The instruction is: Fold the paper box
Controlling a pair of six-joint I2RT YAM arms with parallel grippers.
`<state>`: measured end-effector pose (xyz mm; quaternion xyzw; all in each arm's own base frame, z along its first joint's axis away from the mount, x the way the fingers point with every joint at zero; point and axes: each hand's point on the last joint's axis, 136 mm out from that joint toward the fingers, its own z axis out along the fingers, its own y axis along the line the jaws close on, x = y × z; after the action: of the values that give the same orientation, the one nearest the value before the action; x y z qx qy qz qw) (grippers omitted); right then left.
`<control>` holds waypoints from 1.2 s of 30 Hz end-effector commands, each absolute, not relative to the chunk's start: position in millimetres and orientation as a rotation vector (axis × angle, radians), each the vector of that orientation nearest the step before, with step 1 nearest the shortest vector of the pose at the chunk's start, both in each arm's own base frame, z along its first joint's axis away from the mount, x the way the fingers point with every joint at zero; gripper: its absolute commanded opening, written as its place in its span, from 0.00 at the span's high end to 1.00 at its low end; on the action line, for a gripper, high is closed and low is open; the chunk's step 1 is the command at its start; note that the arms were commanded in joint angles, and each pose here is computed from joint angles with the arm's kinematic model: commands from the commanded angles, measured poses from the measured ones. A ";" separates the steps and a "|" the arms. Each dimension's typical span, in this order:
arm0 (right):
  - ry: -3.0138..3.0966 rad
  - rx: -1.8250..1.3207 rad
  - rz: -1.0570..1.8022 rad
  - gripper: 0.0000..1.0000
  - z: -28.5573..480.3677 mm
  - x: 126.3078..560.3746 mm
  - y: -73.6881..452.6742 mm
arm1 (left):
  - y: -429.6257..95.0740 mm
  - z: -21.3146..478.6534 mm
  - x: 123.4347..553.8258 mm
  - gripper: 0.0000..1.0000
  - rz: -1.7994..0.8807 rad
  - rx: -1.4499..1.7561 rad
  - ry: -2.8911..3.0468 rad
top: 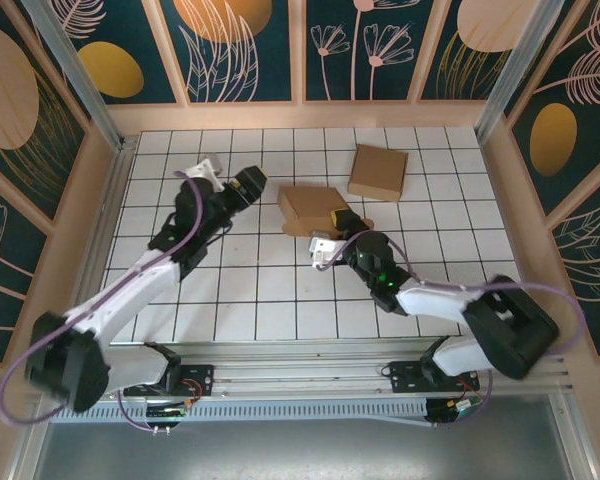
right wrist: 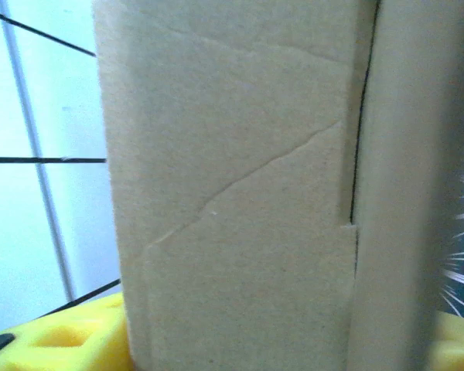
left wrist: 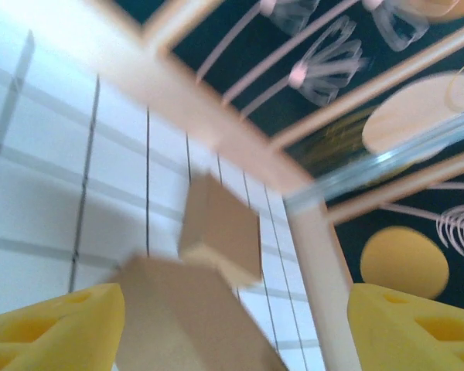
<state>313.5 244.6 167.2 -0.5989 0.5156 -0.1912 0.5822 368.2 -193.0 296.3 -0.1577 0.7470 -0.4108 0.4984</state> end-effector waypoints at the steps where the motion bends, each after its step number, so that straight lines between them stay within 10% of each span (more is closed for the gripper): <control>1: 1.403 -1.633 -0.152 0.45 155.3 269.0 243.0 | -136.0 305.5 357.3 0.24 -0.581 -0.315 1.738; 10: 1.812 -2.014 0.197 0.40 164.0 210.0 233.7 | -86.6 301.3 322.6 0.20 -0.454 -0.409 1.602; 19: 1.859 -2.160 0.124 0.47 138.2 245.1 259.4 | -101.6 281.9 324.7 0.15 -0.420 -0.288 1.729; 28: 1.737 -2.100 0.110 0.13 154.7 266.9 282.5 | -118.0 272.1 320.7 0.13 -0.487 -0.194 1.751; 36: 1.645 -1.882 0.255 0.06 199.8 270.1 301.1 | -177.5 262.3 320.6 0.21 -0.638 0.148 1.886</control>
<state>275.4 292.8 172.2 -0.7252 0.6348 0.0567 0.2606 325.1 -152.5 250.7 -0.0077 0.7946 -0.2342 0.5601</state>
